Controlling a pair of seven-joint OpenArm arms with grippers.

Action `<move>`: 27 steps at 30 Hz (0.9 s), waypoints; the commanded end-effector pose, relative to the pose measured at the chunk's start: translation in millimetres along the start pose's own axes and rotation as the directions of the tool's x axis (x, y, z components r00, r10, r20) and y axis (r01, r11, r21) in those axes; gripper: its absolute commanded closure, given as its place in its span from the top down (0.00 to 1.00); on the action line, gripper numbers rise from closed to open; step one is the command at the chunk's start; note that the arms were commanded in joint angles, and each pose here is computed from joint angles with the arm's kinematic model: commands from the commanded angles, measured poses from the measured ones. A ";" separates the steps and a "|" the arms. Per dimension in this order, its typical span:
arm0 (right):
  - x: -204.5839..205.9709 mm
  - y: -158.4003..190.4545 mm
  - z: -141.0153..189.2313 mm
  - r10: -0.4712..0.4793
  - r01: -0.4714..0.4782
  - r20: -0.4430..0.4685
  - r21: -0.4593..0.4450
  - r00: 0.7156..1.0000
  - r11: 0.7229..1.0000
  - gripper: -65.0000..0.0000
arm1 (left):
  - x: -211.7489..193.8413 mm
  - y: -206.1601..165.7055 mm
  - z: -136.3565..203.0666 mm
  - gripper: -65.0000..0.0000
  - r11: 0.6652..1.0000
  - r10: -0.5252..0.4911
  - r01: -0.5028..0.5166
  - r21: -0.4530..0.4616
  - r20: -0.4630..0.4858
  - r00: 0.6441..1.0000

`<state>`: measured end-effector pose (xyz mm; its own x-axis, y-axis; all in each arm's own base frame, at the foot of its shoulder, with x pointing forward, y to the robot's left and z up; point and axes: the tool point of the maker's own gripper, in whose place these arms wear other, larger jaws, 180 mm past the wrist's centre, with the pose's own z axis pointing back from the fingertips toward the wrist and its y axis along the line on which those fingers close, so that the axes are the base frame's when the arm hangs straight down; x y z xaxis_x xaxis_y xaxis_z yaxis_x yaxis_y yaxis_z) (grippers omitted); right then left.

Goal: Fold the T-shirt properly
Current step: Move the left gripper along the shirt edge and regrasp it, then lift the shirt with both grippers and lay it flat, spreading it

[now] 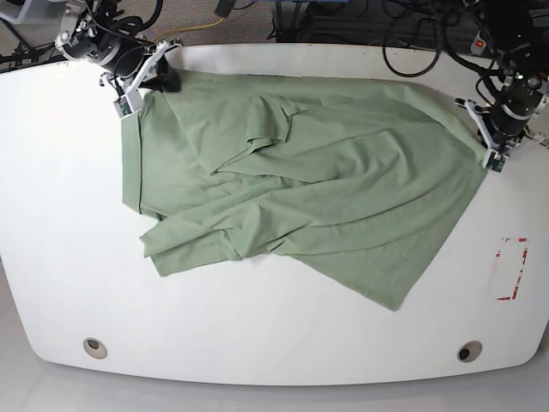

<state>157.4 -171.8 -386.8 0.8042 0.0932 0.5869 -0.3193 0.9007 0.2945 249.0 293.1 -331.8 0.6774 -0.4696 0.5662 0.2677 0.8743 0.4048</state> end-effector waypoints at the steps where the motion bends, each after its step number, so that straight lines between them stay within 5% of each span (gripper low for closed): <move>1: 35.7 -12.4 11.0 0.054 -0.050 0.098 -0.043 0.994 0.998 0.00 | 33.1 -4.6 -3.4 0.00 1.000 -0.024 0.023 0.008 0.079 0.997; 10: 140.5 -66.0 31.3 0.153 -0.102 0.268 -0.193 0.951 0.976 0.00 | 144.5 -24.9 -15.9 0.00 0.993 -0.116 0.113 0.028 0.267 0.957; 21: 266.9 -110.6 30.6 0.218 -0.144 0.369 -0.218 0.903 0.965 0.00 | 245.8 -23.4 3.0 0.00 0.982 -0.182 0.145 0.118 0.424 0.887; 27: 349.7 -122.3 45.2 0.343 -0.219 0.360 -0.343 0.868 0.913 0.00 | 285.7 12.1 23.9 0.00 0.964 -0.219 0.118 0.238 0.464 0.858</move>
<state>441.6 -261.6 -212.4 0.4711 0.2146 0.8556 -0.3099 0.9484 -0.0672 423.4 161.6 -174.5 0.2477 -0.6467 0.7214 0.2325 0.7625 0.6038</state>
